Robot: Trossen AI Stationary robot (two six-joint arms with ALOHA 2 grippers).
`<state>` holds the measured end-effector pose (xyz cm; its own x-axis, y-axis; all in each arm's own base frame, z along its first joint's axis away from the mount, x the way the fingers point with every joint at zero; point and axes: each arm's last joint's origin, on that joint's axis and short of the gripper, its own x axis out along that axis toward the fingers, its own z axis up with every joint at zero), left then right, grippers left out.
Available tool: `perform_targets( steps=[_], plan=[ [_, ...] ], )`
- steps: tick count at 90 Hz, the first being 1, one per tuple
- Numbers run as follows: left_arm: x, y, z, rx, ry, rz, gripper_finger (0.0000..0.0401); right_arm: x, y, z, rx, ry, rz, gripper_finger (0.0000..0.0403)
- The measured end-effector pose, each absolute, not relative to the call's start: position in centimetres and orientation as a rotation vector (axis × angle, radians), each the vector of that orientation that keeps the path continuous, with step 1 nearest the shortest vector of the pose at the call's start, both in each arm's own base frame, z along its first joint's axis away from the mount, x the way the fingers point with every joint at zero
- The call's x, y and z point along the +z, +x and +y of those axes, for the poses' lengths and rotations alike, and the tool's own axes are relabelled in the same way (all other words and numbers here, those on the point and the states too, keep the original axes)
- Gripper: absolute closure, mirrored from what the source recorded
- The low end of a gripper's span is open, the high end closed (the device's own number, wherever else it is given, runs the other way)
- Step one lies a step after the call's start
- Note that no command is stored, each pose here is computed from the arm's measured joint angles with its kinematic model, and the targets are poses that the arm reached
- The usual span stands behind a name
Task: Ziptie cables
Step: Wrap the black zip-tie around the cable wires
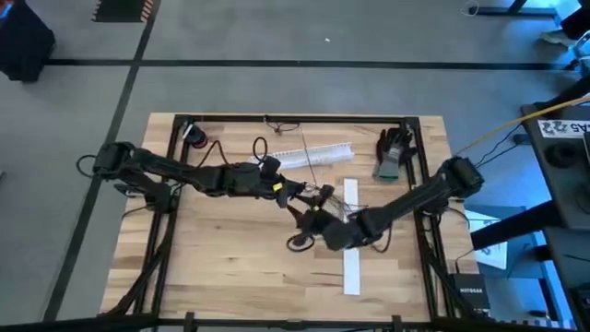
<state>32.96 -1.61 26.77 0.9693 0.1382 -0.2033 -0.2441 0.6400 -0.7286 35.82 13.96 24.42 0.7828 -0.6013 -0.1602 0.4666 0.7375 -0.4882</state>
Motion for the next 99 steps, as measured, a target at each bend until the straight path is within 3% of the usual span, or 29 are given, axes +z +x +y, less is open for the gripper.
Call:
perform_targets(
  steps=[20, 33, 38, 68, 82, 99],
  plan=[
    [26.8, 33.0, -1.7, 0.198, -0.852, 0.145, 0.0401, 23.8, 36.6, 14.2, -0.746, -0.547, 0.361, 0.0268],
    [26.7, 33.0, -1.8, 0.195, -0.851, 0.149, 0.0401, 23.9, 36.6, 14.2, -0.76, -0.543, 0.357, 0.0367],
    [26.8, 33.0, -1.8, 0.193, -0.847, 0.148, 0.0401, 24.2, 36.5, 14.6, -0.737, -0.542, 0.351, 0.0386],
    [26.9, 33.0, -1.1, 0.201, -0.797, 0.135, 0.0401, 28.3, 34.6, 21.8, -0.433, -0.383, 0.232, 0.0396],
    [26.9, 33.0, -1.1, 0.197, -0.757, 0.142, 0.0401, 27.5, 33.3, 23.5, -0.334, -0.216, 0.275, 0.0399],
    [26.9, 33.0, -1.2, 0.201, -0.737, 0.142, 0.0401, 25.8, 33.1, 23.6, -0.346, -0.147, 0.348, 0.0397]
  ],
)
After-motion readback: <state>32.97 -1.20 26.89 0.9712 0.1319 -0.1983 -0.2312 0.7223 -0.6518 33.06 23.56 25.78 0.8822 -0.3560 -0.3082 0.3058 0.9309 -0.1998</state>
